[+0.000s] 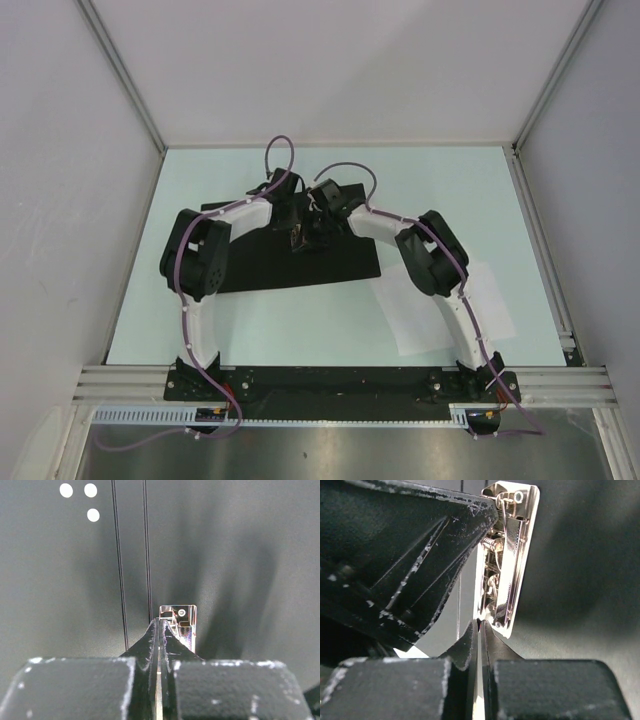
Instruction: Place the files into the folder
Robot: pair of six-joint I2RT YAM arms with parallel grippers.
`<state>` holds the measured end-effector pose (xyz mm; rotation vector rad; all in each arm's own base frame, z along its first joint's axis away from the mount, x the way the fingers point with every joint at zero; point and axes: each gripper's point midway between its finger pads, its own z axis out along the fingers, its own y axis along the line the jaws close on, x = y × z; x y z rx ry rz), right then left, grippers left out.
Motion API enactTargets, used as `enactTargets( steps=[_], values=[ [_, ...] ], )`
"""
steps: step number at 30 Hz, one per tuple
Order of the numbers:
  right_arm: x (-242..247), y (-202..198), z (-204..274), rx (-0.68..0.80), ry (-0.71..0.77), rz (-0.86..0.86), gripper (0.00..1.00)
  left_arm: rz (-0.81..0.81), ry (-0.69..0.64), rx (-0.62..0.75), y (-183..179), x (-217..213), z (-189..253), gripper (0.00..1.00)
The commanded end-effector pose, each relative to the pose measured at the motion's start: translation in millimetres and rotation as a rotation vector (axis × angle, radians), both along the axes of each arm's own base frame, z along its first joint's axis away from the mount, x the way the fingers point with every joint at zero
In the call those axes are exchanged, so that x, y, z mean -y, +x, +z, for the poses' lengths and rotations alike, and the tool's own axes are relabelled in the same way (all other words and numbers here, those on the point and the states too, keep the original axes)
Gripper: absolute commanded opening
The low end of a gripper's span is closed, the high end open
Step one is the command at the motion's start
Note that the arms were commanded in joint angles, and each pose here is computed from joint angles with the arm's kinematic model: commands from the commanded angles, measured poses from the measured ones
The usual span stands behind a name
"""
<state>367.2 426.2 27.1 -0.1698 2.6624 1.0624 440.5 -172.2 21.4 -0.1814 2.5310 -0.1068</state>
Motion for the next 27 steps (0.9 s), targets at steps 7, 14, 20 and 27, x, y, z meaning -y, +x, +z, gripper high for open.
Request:
enactTargets(
  steps=[7,14,20,27],
  values=[
    [99,-43,-110,-0.066,-0.558,-0.131,0.00,-0.080,0.097,-0.136,-30,-17,-21,0.00],
    [95,-40,-114,-0.053,-0.454,-0.158,0.00,-0.102,0.092,-0.136,-31,-15,-21,0.00],
    [41,-37,-42,-0.019,-0.058,-0.030,0.00,-0.121,0.084,-0.124,-31,-12,-20,0.00],
    [33,-3,12,-0.024,0.183,-0.081,0.00,-0.118,0.087,-0.125,-33,-14,-20,0.00]
  ],
)
